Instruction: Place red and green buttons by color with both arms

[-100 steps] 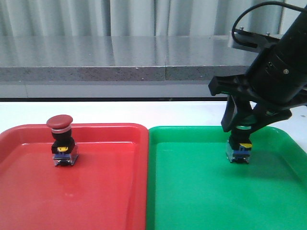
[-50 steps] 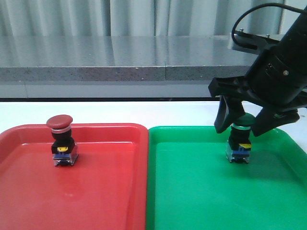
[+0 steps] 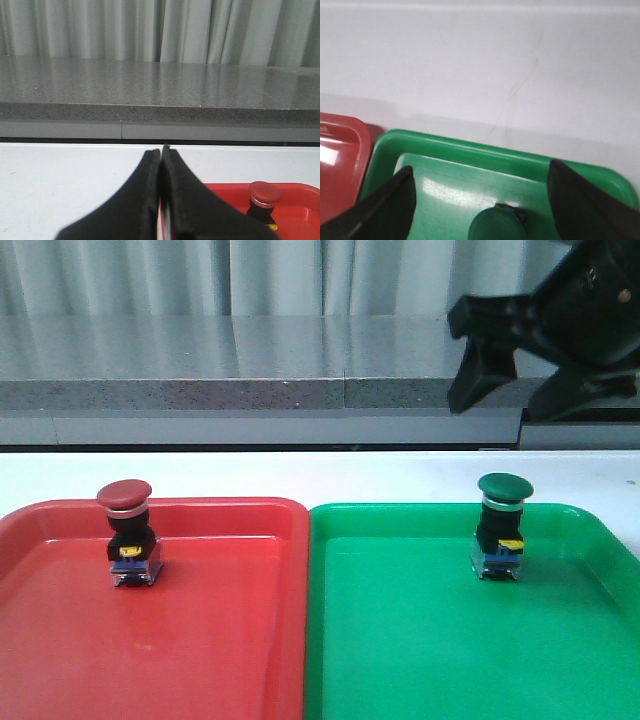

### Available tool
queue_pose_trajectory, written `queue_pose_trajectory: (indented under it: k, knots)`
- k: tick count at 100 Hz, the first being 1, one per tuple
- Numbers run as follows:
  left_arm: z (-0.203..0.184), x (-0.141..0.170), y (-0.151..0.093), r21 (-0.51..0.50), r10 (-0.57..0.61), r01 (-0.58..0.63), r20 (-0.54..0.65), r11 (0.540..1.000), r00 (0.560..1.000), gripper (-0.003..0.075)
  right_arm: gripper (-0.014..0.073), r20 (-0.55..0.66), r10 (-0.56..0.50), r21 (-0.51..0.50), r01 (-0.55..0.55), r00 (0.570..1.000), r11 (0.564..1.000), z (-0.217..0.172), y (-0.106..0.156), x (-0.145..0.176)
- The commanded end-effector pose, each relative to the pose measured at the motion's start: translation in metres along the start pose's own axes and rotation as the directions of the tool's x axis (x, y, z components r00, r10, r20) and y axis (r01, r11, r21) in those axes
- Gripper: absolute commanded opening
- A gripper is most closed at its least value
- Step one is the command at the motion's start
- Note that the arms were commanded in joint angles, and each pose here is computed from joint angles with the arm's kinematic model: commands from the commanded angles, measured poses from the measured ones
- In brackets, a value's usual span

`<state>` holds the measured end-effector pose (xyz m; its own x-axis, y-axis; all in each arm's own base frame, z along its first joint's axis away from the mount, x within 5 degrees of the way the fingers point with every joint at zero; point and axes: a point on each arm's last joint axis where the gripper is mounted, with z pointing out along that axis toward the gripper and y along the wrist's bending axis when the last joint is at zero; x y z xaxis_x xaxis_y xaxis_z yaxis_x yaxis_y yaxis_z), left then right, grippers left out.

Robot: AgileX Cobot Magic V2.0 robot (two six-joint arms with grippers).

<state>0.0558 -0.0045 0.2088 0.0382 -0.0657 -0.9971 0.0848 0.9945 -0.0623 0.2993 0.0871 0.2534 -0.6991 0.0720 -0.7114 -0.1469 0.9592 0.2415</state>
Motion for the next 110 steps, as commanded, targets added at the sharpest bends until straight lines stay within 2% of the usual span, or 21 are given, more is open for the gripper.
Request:
queue_pose_trajectory:
  k: [1,15,29,49,66,76,92,110]
  knots:
    - [-0.001,0.005,0.0,0.007,-0.006,0.006,0.07,1.0,0.998,-0.0019,0.0553,0.174,-0.046,-0.012,0.049,0.984,0.999,-0.034,0.007,-0.024]
    - [-0.001,0.005,0.0,0.007,-0.006,0.006,0.07,1.0,0.998,-0.0019,0.0553,0.239,-0.101,-0.008,0.106,0.966,0.994,-0.065,0.01,-0.028]
    - [-0.001,0.005,0.0,0.007,-0.006,0.006,0.07,1.0,0.998,-0.0019,0.0553,0.302,-0.14,0.005,0.145,0.943,0.989,-0.094,0.009,-0.019]
    - [-0.001,0.005,0.0,0.007,-0.006,0.006,0.07,1.0,0.998,-0.0019,0.0553,0.379,-0.152,0.007,0.162,0.913,0.987,-0.133,0.004,0.012]
    - [-0.001,0.005,0.0,0.007,-0.006,0.006,0.07,1.0,0.998,-0.002,0.0553,0.475,-0.161,0.006,0.18,0.865,0.984,-0.17,0.0,0.039]
    - [-0.001,0.005,0.0,0.007,-0.006,0.006,0.07,1.0,0.998,-0.0019,0.0547,0.491,-0.193,0.021,0.21,0.849,0.977,-0.187,-0.003,0.057]
    - [-0.001,0.005,0.0,0.007,-0.006,0.006,0.07,1.0,0.998,-0.0019,0.0476,0.508,-0.229,0.038,0.244,0.83,0.969,-0.212,-0.006,0.08]
    - [-0.001,0.005,0.0,0.007,-0.006,0.006,0.07,1.0,0.998,-0.0019,0.0309,0.535,-0.241,0.045,0.258,0.81,0.965,-0.228,-0.008,0.094]
